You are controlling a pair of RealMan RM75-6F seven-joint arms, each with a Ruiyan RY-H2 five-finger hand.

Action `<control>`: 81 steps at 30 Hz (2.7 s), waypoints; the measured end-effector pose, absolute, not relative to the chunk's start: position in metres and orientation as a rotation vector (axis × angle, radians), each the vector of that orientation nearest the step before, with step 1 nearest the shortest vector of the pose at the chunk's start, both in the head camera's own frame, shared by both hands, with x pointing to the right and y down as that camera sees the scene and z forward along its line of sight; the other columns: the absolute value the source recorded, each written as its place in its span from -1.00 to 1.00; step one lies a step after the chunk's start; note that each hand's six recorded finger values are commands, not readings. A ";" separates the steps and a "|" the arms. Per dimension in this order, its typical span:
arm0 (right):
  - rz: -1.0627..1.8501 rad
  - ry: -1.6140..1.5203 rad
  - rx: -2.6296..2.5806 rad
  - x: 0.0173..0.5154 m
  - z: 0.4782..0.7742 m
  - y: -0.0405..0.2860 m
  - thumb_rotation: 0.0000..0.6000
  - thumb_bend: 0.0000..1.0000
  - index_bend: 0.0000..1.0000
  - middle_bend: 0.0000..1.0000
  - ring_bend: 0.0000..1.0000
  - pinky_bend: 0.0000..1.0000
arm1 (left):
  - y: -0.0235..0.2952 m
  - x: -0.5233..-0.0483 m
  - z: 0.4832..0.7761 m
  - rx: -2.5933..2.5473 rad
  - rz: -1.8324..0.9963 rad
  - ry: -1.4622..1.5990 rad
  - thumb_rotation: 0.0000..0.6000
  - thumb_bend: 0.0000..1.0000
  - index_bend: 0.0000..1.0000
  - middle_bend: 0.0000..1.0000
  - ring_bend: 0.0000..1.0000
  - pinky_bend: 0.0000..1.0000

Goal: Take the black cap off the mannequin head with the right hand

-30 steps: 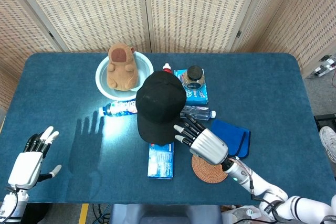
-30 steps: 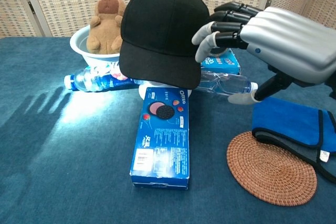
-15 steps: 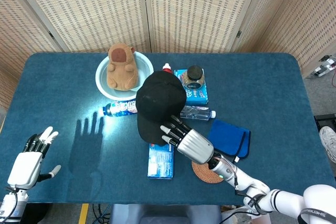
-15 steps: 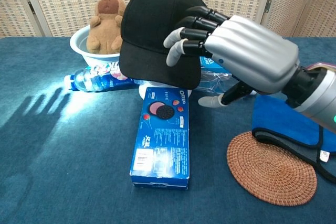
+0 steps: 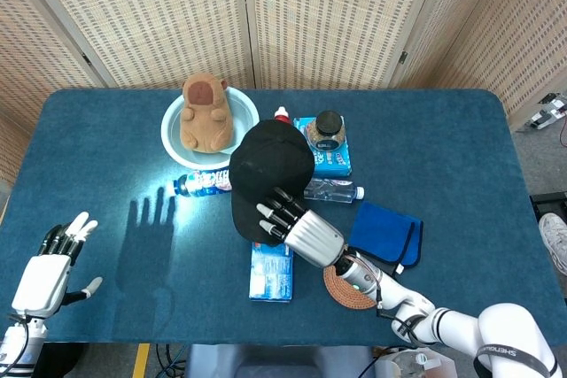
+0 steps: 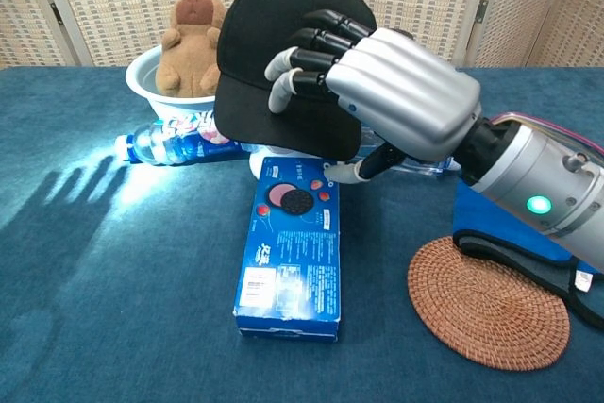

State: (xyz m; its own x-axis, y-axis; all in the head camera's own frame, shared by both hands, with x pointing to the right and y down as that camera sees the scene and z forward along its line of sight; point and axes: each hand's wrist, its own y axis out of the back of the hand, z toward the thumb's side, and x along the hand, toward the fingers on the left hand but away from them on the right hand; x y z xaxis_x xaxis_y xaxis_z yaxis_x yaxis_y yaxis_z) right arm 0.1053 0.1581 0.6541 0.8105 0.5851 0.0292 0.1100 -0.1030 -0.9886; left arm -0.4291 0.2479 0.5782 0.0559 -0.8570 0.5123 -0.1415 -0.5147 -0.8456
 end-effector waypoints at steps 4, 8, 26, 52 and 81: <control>0.424 -0.557 -1.645 0.101 0.656 0.155 1.00 -0.58 -0.32 -0.56 -0.80 -0.91 | 0.248 -0.430 0.579 -1.730 -1.513 1.003 1.00 -0.62 -0.92 -1.00 -0.95 -1.00; 0.399 -0.558 -1.631 0.099 0.656 0.153 1.00 -0.31 -0.15 -0.46 -0.78 -0.91 | 0.248 -0.430 0.578 -1.729 -1.509 1.008 1.00 -0.61 -0.92 -1.00 -0.95 -1.00; 0.297 -0.692 -1.592 0.099 0.633 0.132 1.00 -0.09 0.57 -0.18 -0.54 -0.91 | 0.248 -0.430 0.578 -1.729 -1.507 1.005 1.00 -0.62 -0.92 -1.00 -0.95 -1.00; 0.275 -0.841 -1.555 0.100 0.604 0.092 1.00 -0.08 0.70 -0.10 -0.48 -0.91 | 0.249 -0.431 0.575 -1.729 -1.508 1.003 1.00 -0.61 -0.92 -1.00 -0.95 -1.00; 0.305 -1.006 -1.485 0.101 0.573 0.031 1.00 -0.08 0.70 -0.08 -0.46 -0.91 | 0.250 -0.432 0.572 -1.729 -1.505 1.007 1.00 -0.62 -0.92 -1.00 -0.95 -1.00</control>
State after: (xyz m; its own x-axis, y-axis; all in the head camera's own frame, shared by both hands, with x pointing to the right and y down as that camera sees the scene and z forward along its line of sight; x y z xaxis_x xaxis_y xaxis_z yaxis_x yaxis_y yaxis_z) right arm 0.1009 0.0309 0.5731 0.5842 0.7246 0.3656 0.3998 0.1351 -0.9066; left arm -0.4320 0.2498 0.5724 0.0567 -0.8591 0.5086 -0.1427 -0.5112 -0.8475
